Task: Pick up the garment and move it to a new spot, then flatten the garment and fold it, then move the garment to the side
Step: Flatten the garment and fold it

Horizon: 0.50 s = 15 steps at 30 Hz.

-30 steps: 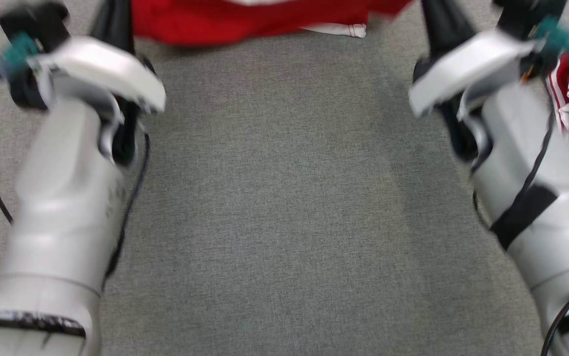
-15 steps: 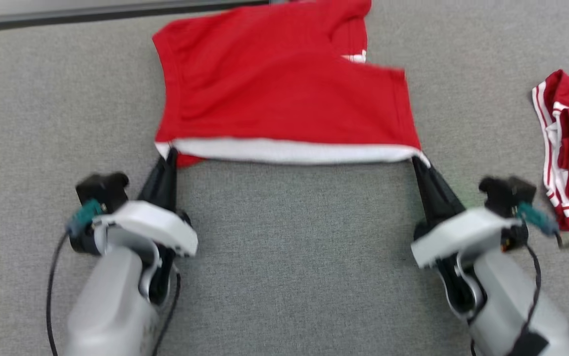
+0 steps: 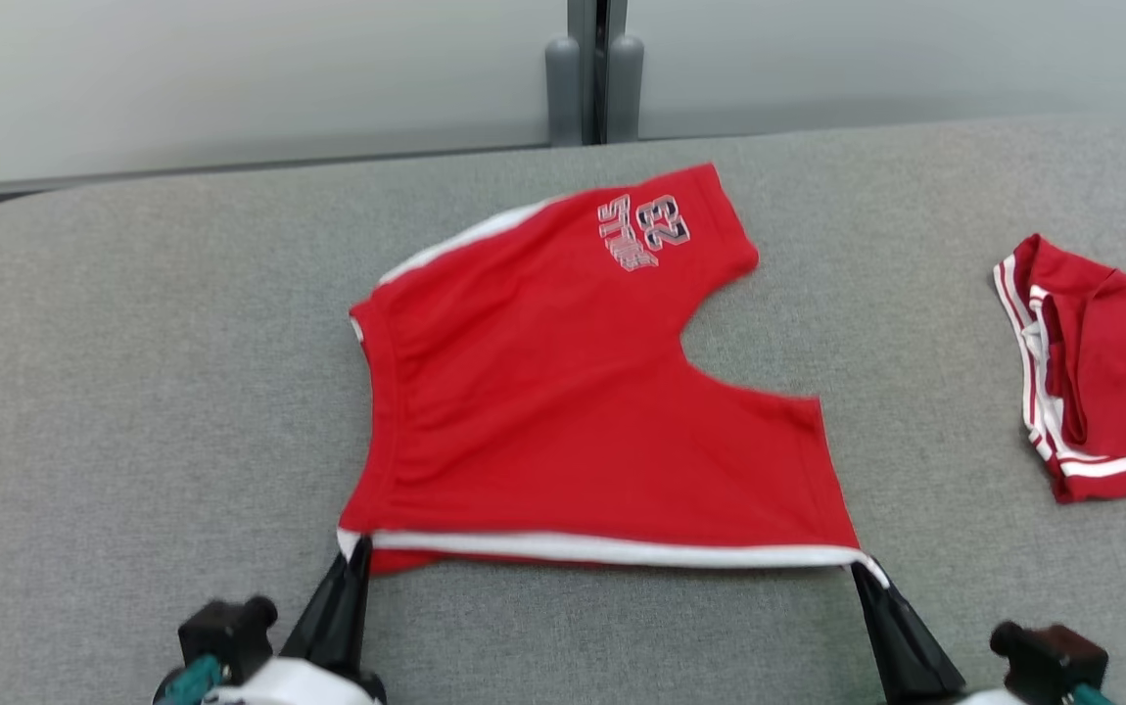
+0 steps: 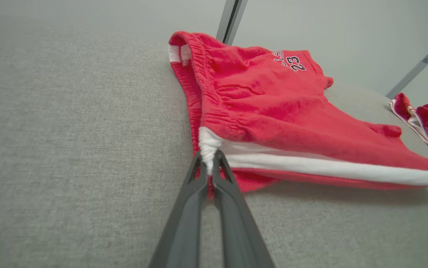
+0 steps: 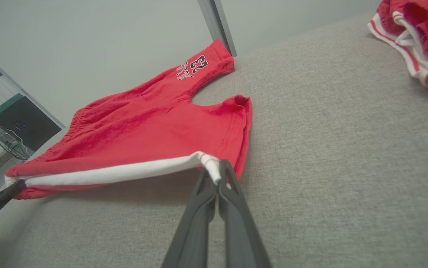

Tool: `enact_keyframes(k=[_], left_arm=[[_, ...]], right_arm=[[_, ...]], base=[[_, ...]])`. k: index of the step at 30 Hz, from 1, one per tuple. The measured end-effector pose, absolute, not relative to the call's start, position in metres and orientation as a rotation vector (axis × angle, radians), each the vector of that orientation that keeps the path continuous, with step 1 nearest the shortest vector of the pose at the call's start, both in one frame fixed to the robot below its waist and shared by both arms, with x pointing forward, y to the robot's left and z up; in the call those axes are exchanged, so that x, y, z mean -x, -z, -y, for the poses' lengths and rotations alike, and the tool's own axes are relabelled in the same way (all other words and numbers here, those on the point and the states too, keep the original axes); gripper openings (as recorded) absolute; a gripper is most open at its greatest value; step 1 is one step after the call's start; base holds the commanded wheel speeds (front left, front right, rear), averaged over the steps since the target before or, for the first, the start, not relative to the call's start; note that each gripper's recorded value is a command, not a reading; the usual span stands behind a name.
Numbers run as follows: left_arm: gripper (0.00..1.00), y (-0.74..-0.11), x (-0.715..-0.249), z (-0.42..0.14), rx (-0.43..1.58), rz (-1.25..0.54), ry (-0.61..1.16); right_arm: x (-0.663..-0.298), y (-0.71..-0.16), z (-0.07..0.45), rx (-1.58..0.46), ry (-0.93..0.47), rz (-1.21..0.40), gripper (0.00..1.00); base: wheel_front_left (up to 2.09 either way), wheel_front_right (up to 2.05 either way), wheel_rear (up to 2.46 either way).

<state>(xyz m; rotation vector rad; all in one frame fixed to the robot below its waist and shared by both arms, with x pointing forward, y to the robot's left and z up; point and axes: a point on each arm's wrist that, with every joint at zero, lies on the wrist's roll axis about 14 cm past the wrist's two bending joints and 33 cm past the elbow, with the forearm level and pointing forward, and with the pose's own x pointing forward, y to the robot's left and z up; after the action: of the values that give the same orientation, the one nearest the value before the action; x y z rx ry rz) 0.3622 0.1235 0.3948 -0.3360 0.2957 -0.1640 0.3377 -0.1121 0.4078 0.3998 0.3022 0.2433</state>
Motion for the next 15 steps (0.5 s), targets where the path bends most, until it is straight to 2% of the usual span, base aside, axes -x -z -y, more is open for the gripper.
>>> enact_keyframes(k=[7,15], left_arm=[[0.0,-0.409,-0.33,-0.137,0.313,-0.289,0.137],[0.0,-0.423,-0.314,-0.141,0.317,-0.285,0.115]], right_arm=[[-0.302,-0.416,0.122,-0.4,-0.204,-0.339,0.0],[-0.276,-0.42,0.118,-0.413,-0.197,-0.387,0.0]], base=[[0.0,0.0,0.0],[0.0,0.0,0.0]])
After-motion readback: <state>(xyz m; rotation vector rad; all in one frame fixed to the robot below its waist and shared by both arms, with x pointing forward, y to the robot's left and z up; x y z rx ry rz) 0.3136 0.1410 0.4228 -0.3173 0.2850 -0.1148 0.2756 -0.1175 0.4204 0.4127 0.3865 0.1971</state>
